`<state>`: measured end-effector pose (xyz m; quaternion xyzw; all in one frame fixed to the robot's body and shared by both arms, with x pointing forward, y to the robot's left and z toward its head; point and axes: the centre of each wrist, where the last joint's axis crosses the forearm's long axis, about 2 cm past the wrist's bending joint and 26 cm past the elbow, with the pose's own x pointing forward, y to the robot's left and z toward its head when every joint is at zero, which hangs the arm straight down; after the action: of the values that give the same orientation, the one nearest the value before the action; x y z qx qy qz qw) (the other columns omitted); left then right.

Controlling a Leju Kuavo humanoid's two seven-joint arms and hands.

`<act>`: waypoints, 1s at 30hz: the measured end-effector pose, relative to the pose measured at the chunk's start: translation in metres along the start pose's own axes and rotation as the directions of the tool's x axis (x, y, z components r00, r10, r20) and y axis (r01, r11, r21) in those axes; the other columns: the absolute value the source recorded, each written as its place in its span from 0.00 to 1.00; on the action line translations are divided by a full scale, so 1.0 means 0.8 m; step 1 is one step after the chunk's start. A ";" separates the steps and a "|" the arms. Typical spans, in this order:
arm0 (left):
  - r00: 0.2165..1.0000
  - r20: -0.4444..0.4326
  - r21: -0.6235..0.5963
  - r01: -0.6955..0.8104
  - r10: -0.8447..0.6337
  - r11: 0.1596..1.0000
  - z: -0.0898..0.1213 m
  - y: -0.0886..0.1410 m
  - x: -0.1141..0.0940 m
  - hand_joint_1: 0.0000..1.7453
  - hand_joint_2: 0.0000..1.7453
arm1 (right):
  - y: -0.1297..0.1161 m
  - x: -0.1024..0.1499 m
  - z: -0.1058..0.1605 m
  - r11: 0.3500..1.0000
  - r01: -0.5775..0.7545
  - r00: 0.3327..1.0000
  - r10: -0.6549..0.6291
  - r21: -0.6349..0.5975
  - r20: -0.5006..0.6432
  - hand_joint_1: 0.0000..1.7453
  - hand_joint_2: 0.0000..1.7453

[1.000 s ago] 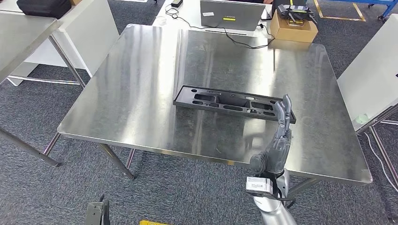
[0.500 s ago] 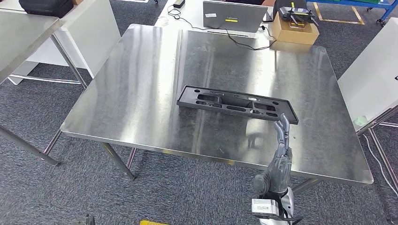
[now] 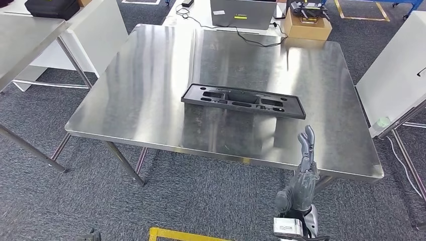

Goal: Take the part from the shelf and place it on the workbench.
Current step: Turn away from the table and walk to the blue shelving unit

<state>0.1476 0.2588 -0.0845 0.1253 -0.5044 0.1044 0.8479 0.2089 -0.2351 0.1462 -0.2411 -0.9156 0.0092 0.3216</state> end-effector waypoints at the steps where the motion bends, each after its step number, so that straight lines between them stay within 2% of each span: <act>1: 1.000 0.004 0.001 0.000 0.000 1.000 -0.001 0.000 0.001 0.00 0.00 | 0.000 0.000 0.001 1.000 0.000 1.000 0.000 0.002 -0.002 0.00 0.00; 19: 1.000 -0.008 -0.010 0.003 -0.003 1.000 0.009 -0.001 -0.008 0.00 0.00 | -0.015 -0.002 0.026 0.996 0.005 0.997 0.002 0.094 -0.072 0.00 0.00; 22: 1.000 -0.008 -0.026 0.010 -0.011 1.000 0.010 -0.001 -0.009 0.00 0.00 | -0.010 -0.016 0.031 0.982 0.029 0.984 0.005 0.189 -0.179 0.00 0.00; 24: 1.000 -0.007 -0.037 0.017 -0.017 0.999 0.011 -0.002 -0.009 0.00 0.00 | -0.003 -0.039 0.043 0.968 0.058 0.960 0.014 0.243 -0.281 0.00 0.00; 27: 1.000 -0.008 -0.044 0.022 -0.022 0.999 0.012 -0.004 -0.009 0.00 0.00 | 0.001 -0.074 0.068 0.957 0.053 0.925 0.061 0.286 -0.376 0.00 0.00; 30: 0.999 -0.011 -0.046 0.032 -0.032 0.998 0.012 -0.005 -0.009 0.00 0.00 | 0.003 -0.101 0.092 0.945 0.050 0.845 0.133 0.324 -0.518 0.00 0.00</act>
<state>0.1377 0.2521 -0.0868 0.1133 -0.4995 0.0799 0.8551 0.2214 -0.2591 0.0402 -0.1978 -0.7702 0.0998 0.5981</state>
